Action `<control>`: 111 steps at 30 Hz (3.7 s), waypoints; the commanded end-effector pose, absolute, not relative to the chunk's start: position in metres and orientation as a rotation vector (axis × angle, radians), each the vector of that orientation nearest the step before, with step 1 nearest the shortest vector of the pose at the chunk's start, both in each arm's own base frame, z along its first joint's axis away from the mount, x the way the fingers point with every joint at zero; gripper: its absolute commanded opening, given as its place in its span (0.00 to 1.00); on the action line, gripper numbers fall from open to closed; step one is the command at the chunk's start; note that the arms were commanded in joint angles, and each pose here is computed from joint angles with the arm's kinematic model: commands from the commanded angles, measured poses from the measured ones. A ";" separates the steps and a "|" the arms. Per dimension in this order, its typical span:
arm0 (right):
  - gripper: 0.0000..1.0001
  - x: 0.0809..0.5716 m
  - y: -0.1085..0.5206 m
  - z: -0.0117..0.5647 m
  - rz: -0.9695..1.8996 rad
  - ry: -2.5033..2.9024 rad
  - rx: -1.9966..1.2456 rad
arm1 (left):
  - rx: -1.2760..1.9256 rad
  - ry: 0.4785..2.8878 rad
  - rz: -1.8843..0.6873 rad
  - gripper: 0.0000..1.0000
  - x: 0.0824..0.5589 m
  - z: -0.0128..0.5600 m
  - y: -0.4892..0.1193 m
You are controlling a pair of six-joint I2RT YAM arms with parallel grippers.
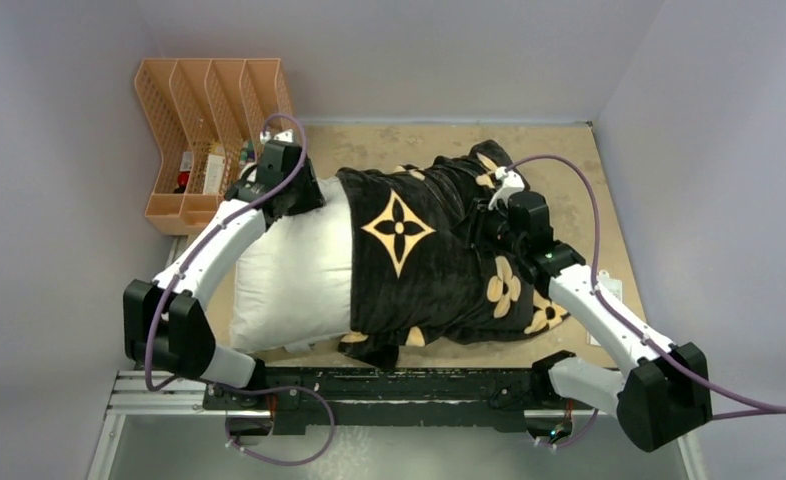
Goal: Remove the pillowcase from the pillow
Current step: Remove the pillow from the pillowcase.
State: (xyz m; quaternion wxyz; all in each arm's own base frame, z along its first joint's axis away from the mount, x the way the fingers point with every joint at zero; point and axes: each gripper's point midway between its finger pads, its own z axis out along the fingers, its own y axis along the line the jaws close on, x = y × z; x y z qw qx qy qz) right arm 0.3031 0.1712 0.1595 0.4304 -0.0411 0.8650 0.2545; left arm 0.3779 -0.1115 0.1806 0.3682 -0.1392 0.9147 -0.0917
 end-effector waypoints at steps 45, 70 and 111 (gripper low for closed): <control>0.00 0.472 -0.036 0.294 0.123 1.976 0.546 | -0.119 2.270 -0.589 0.00 0.245 0.172 -0.132; 0.09 0.456 -0.032 0.270 0.531 2.113 0.449 | -0.124 2.270 -0.572 0.00 0.245 0.169 -0.131; 0.10 0.390 0.275 0.207 0.056 2.338 -0.773 | -0.110 2.246 -0.573 0.00 0.240 0.174 -0.134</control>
